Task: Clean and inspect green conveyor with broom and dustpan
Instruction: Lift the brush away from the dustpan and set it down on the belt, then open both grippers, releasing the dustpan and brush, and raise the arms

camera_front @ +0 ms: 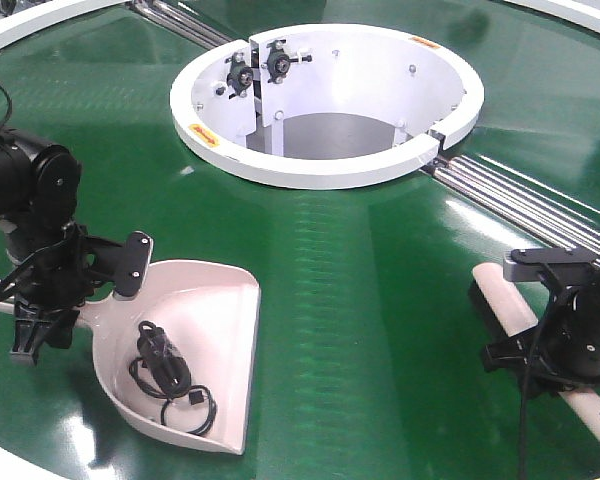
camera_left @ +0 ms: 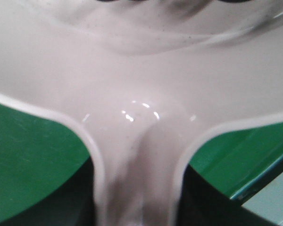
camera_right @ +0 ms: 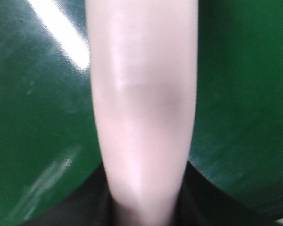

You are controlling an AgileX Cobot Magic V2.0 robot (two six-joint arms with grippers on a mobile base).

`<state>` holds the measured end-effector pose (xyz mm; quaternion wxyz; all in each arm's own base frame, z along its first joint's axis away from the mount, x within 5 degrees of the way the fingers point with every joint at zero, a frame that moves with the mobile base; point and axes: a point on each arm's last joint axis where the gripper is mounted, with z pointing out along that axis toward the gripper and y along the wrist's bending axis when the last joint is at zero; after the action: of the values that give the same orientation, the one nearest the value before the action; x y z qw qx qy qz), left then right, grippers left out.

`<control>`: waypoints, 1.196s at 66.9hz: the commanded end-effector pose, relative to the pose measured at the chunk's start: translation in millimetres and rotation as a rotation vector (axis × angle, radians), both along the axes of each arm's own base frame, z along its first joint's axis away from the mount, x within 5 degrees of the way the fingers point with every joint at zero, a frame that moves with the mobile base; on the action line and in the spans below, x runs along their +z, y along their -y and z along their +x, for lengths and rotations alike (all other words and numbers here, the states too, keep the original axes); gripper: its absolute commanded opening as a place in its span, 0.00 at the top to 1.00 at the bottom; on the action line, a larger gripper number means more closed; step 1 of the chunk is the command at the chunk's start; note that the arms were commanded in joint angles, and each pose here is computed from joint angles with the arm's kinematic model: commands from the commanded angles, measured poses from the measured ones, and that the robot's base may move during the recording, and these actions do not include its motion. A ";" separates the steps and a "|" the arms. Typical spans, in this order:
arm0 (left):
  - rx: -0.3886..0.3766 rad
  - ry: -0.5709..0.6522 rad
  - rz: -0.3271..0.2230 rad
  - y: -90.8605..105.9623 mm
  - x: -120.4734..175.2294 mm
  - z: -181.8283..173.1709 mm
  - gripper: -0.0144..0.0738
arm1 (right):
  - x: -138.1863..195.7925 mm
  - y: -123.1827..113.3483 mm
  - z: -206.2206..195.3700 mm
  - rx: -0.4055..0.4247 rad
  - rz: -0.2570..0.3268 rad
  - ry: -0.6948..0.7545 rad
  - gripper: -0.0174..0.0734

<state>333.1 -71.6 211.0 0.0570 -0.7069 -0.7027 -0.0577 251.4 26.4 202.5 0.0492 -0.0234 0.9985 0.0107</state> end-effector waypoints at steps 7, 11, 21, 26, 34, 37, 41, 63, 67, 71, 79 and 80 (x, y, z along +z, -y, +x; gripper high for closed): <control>0.006 0.068 -0.017 1.3 21.7 -0.5 0.84 | 5.1 0.3 6.3 -0.020 0.009 0.033 0.78; 0.005 0.075 -0.019 1.5 21.7 0.2 0.84 | 3.9 0.1 6.6 -0.021 0.011 0.028 0.77; 0.001 0.092 -0.024 1.9 21.8 1.8 0.84 | 4.1 0.0 8.0 -0.021 0.012 0.043 0.75; 0.002 0.091 -0.024 1.9 21.8 1.7 0.84 | 4.2 -0.1 8.6 -0.021 0.013 0.050 0.75; 0.002 0.087 -0.022 1.7 21.8 1.3 0.84 | 4.2 -0.1 8.7 -0.021 0.013 0.051 0.74; 0.002 0.088 -0.023 1.8 21.8 1.3 0.84 | 4.2 -0.1 8.7 -0.021 0.013 0.051 0.74; 0.001 0.095 -0.026 2.1 21.8 2.0 0.84 | 4.3 -0.1 9.1 -0.021 0.013 0.056 0.74; 0.030 0.127 -0.093 8.0 21.5 4.6 0.79 | 4.1 0.6 8.1 -0.011 0.004 0.044 0.70; 0.036 0.123 -0.104 9.0 21.3 4.2 0.76 | 4.0 0.7 7.5 -0.007 0.002 0.038 0.66; 0.045 0.119 -0.113 9.7 21.3 3.8 0.72 | 4.0 0.7 7.4 -0.007 0.002 0.038 0.60; 0.056 0.114 -0.129 11.1 21.1 3.3 0.62 | 4.0 0.8 7.1 -0.007 0.002 0.034 0.45; 0.057 0.114 -0.132 11.4 21.1 3.3 0.61 | 4.0 0.8 7.1 -0.007 0.002 0.034 0.43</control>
<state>337.0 -78.7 210.0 0.0139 -0.6947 -0.7178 -0.0453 255.4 27.4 193.5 0.0386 -0.0143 0.9991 0.0132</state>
